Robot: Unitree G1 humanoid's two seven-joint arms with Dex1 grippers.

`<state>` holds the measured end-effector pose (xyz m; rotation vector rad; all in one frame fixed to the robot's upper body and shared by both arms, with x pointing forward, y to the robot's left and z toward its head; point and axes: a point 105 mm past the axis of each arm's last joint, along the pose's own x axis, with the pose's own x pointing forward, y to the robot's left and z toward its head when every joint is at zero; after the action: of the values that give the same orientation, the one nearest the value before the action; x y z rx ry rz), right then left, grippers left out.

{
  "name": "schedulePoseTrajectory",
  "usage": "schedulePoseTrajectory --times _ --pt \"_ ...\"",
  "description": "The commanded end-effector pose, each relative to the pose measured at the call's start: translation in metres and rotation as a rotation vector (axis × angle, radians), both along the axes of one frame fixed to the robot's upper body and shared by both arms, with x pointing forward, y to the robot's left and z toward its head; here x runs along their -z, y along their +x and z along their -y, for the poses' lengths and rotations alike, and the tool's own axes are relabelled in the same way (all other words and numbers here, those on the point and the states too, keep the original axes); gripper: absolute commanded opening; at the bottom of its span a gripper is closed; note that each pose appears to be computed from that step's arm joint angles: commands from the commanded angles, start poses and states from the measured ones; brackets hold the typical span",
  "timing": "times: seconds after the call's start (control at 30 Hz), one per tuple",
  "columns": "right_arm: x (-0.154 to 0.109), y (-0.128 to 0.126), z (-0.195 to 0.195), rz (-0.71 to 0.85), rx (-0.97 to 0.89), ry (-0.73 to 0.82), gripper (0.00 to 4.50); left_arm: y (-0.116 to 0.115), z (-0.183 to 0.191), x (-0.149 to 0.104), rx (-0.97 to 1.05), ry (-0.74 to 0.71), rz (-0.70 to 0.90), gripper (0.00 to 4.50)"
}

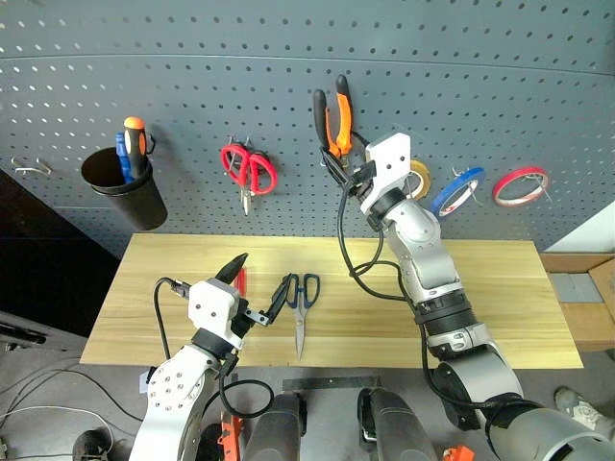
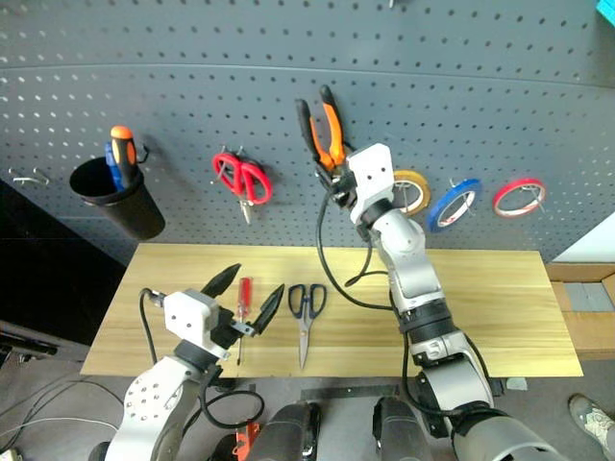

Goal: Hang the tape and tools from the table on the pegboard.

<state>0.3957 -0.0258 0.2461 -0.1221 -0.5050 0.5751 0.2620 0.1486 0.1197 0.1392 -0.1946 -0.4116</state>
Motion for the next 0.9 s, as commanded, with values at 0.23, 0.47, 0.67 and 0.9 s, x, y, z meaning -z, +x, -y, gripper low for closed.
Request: schedulePoseTrajectory --times 0.23,0.47,0.67,0.9 --pt "-0.013 -0.010 -0.020 0.056 -0.031 -0.061 1.97 -0.002 -0.001 -0.010 -0.013 0.013 0.042 4.50" --pt "-0.020 -0.008 -0.030 0.010 -0.046 0.004 1.97 -0.002 0.000 -0.010 -0.018 0.014 0.041 4.50" --pt "-0.029 -0.009 -0.037 0.018 -0.055 0.021 1.97 -0.004 -0.001 -0.009 -0.023 0.013 0.040 4.50" --pt "-0.020 -0.002 -0.033 -0.025 -0.014 0.010 1.97 -0.004 -0.001 -0.009 -0.026 0.012 0.041 4.50"
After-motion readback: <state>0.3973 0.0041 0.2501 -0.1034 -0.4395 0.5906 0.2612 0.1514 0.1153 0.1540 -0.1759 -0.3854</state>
